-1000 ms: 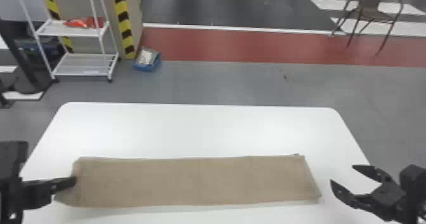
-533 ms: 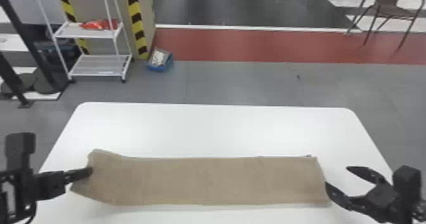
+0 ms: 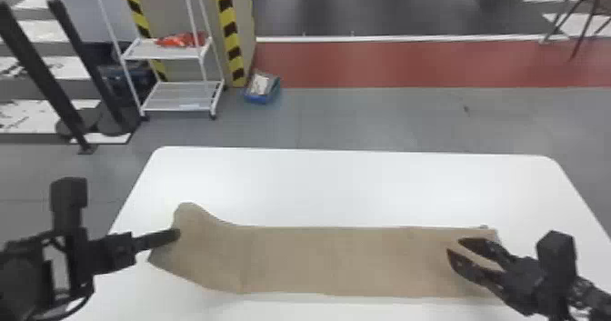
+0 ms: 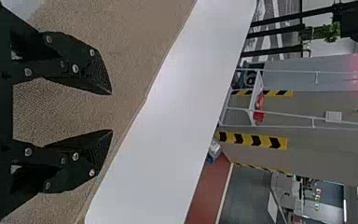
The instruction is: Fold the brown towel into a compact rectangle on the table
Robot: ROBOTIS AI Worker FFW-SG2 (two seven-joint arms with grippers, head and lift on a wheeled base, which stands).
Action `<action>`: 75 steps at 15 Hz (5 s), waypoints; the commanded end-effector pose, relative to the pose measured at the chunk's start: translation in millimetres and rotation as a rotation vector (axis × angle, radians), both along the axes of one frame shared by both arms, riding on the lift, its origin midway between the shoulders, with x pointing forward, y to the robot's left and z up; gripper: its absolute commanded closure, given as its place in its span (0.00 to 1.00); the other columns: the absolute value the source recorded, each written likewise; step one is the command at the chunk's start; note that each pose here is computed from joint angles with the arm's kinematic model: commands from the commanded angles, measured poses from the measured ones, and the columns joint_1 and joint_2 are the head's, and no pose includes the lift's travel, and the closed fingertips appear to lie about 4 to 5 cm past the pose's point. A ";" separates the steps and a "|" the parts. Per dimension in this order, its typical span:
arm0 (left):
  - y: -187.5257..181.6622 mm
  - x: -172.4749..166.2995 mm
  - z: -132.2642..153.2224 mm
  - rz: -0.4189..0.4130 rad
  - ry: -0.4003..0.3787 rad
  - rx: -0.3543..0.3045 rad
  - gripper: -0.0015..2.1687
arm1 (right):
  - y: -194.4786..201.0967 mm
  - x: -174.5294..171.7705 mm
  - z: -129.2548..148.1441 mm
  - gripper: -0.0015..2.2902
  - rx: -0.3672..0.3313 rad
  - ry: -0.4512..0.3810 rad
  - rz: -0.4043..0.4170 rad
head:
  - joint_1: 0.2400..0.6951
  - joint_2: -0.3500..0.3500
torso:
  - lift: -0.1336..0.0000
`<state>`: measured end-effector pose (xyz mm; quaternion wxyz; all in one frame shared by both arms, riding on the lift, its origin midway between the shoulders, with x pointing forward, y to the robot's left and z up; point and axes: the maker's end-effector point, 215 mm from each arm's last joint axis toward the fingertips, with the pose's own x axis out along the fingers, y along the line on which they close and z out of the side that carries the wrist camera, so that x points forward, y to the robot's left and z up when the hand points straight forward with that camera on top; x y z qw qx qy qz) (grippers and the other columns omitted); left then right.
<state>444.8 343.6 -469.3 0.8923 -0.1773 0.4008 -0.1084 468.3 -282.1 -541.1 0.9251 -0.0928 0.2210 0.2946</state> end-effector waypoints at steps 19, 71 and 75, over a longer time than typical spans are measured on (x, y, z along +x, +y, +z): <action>-47.2 11.8 53.7 -0.067 -0.053 -0.087 0.69 | 153.2 5.9 -39.5 0.65 0.092 0.139 0.154 | 1.00 0.75 | 1.00; -188.7 29.9 52.8 -0.228 -0.015 -0.107 0.74 | 73.6 -2.2 11.1 0.49 0.197 -0.016 0.019 | 1.00 0.54 | 1.00; -248.0 33.0 29.3 -0.250 -0.027 -0.155 0.74 | 46.2 -7.9 12.7 0.49 0.210 -0.024 -0.021 | 1.00 0.37 | 1.00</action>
